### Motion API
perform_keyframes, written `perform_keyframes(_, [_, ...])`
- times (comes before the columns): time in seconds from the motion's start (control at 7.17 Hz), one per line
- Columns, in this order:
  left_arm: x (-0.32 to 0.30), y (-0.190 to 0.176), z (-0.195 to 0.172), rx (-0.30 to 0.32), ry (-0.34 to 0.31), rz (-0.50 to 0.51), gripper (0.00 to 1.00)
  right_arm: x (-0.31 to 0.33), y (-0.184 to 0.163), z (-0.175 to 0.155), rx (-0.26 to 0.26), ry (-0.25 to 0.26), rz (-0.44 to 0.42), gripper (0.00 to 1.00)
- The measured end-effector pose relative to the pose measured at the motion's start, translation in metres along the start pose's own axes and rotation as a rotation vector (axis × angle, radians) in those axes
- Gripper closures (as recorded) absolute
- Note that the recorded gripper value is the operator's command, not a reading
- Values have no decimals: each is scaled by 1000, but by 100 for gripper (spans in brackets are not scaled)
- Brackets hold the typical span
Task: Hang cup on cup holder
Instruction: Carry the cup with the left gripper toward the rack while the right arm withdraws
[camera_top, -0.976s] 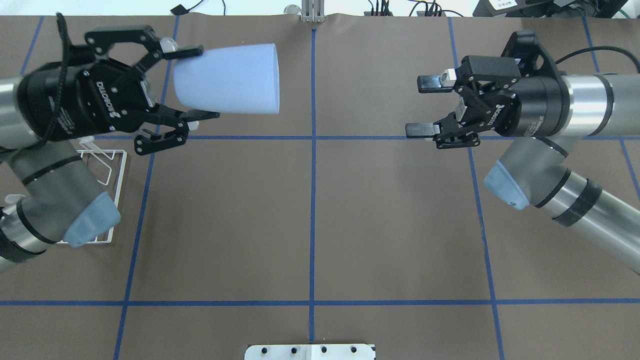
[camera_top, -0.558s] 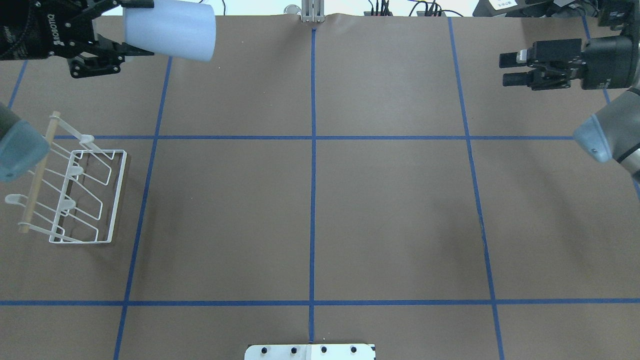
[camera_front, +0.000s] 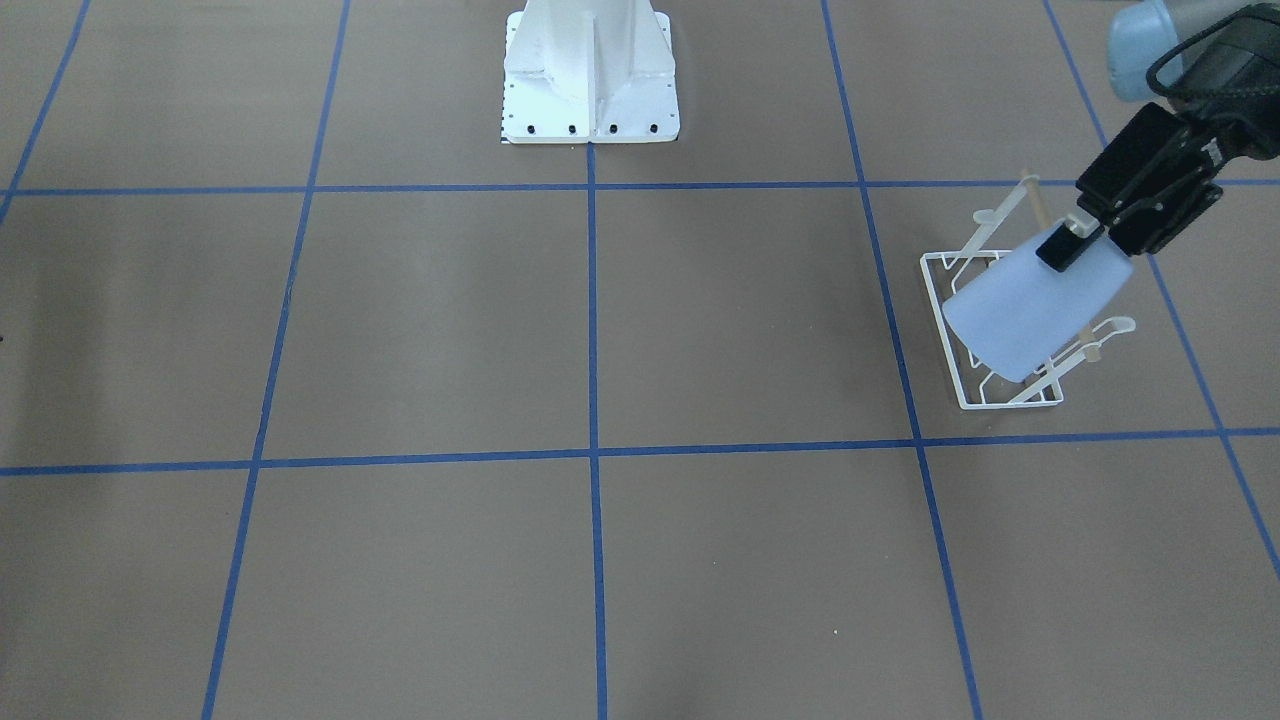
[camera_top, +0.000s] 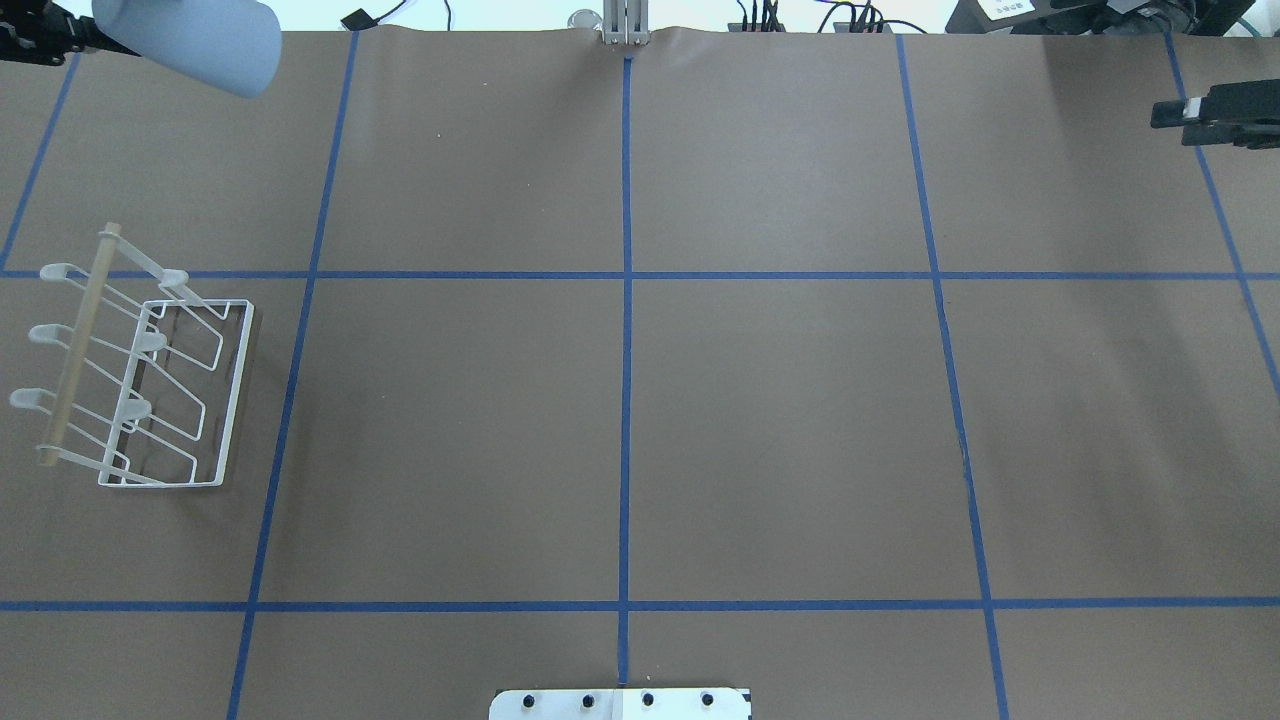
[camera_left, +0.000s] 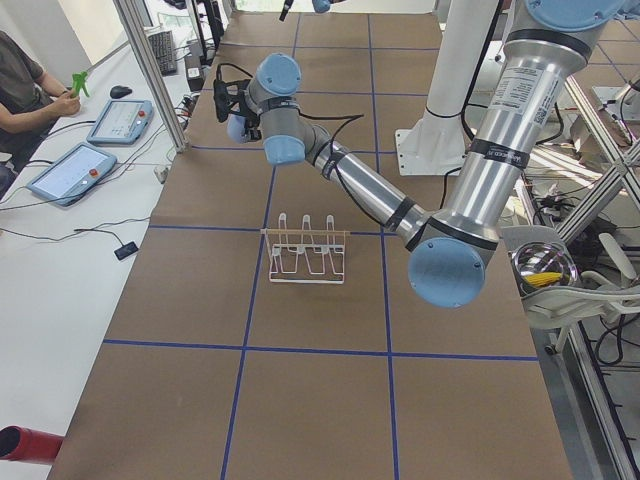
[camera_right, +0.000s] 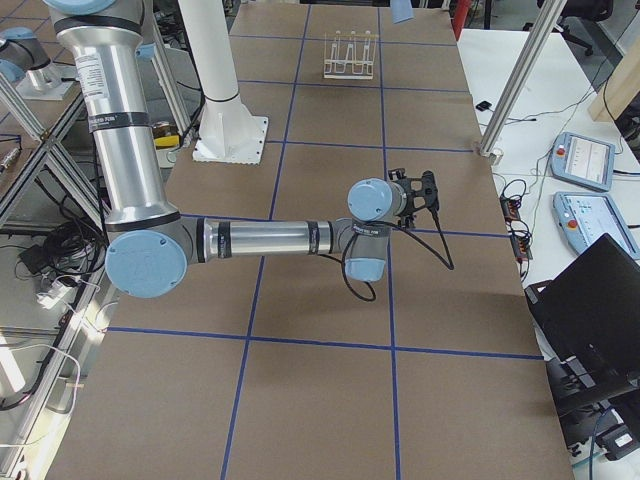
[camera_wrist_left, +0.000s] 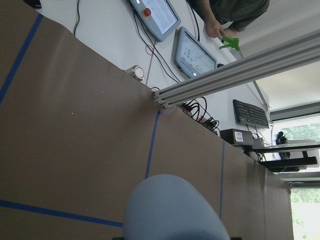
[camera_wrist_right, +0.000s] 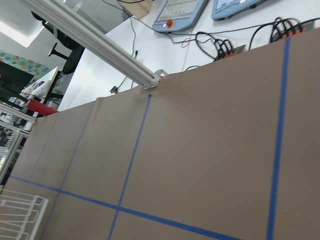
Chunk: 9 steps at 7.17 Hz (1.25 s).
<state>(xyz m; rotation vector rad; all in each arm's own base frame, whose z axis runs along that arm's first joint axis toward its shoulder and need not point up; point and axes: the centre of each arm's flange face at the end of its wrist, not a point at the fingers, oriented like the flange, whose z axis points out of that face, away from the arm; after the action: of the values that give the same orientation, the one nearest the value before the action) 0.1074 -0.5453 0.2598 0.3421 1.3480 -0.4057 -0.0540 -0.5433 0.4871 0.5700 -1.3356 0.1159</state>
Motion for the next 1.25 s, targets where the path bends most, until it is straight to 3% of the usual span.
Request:
perform_keyframes(0.28, [-32, -6, 2, -2, -144, 177, 100, 39, -22, -20, -50, 161, -130, 0])
perform_keyframes(0.84, [-53, 19, -10, -142, -429, 302, 100, 115, -20, -44, -276, 379, -345, 0])
perform_keyframes(1.25, [-66, 31, 3, -249, -564, 331, 100, 90, -38, -63, -482, 471, -295, 0])
